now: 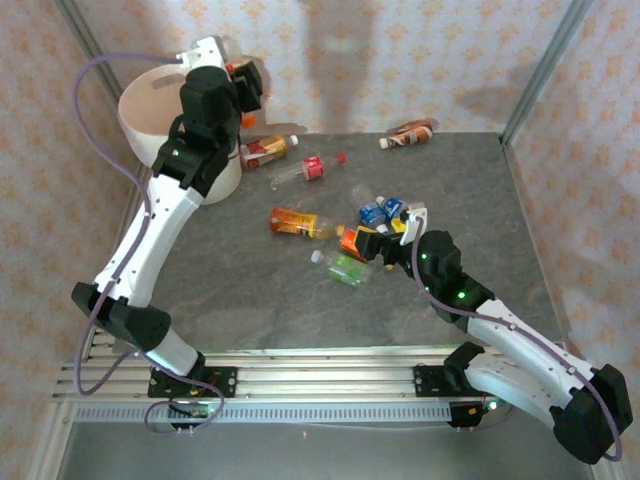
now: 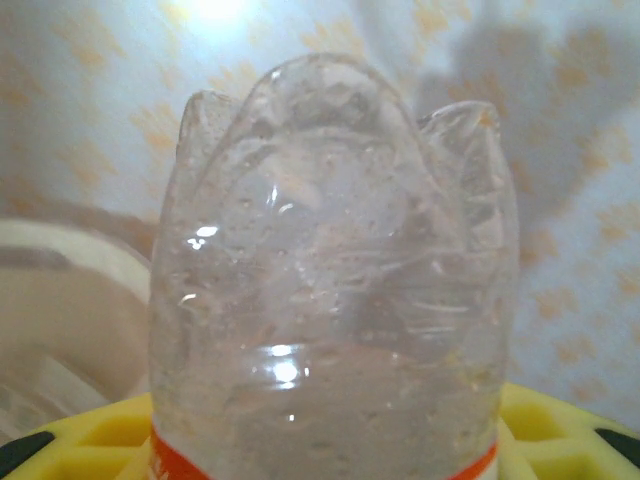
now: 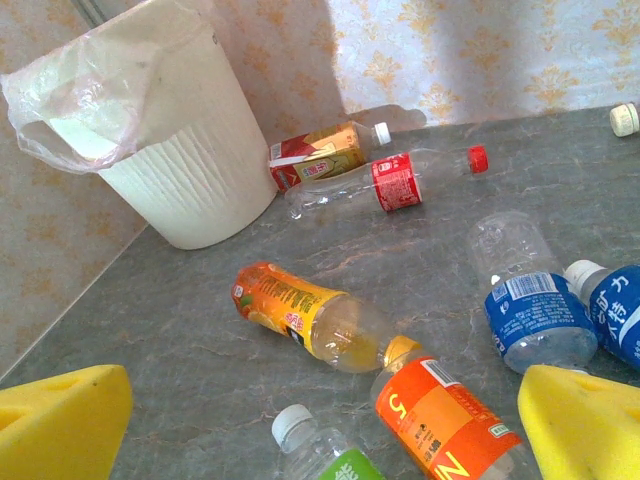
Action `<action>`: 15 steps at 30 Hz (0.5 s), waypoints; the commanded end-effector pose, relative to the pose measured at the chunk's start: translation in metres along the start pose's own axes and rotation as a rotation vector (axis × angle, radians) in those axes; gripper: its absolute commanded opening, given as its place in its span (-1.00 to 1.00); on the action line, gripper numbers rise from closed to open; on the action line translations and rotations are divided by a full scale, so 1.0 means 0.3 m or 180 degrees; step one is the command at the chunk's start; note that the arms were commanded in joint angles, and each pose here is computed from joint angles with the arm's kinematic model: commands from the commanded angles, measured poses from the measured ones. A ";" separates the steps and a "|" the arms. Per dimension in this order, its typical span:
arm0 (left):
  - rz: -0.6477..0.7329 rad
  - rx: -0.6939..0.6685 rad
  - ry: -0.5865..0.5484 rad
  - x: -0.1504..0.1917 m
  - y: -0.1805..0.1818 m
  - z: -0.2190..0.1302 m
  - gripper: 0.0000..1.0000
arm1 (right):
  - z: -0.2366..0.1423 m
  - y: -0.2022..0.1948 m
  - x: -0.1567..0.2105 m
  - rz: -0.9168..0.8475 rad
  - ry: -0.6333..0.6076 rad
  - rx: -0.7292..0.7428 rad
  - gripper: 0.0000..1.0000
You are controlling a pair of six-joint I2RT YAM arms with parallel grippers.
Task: Put the plastic bottles in the bin
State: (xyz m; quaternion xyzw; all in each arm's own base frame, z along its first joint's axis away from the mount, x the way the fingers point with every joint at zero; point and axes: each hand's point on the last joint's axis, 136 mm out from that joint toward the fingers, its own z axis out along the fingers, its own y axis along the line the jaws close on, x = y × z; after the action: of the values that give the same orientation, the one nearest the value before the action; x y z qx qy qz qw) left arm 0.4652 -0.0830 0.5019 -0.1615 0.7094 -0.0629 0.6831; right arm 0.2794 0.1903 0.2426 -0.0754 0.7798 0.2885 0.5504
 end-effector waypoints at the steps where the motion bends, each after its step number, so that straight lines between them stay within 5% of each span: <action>1: 0.0499 -0.0799 0.0063 0.003 0.157 0.062 -0.11 | -0.003 0.004 -0.019 0.0033 -0.0096 -0.0011 0.99; 15: 0.1360 -0.1636 0.0171 0.030 0.448 0.327 -0.08 | 0.002 -0.015 -0.007 0.0021 -0.0015 0.0102 0.99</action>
State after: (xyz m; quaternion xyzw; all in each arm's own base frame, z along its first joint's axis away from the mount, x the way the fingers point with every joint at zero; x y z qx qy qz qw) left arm 0.5528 0.0306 0.4129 -0.1698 0.7617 0.2233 0.5841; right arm 0.2804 0.1884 0.2406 -0.0718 0.7826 0.2826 0.5500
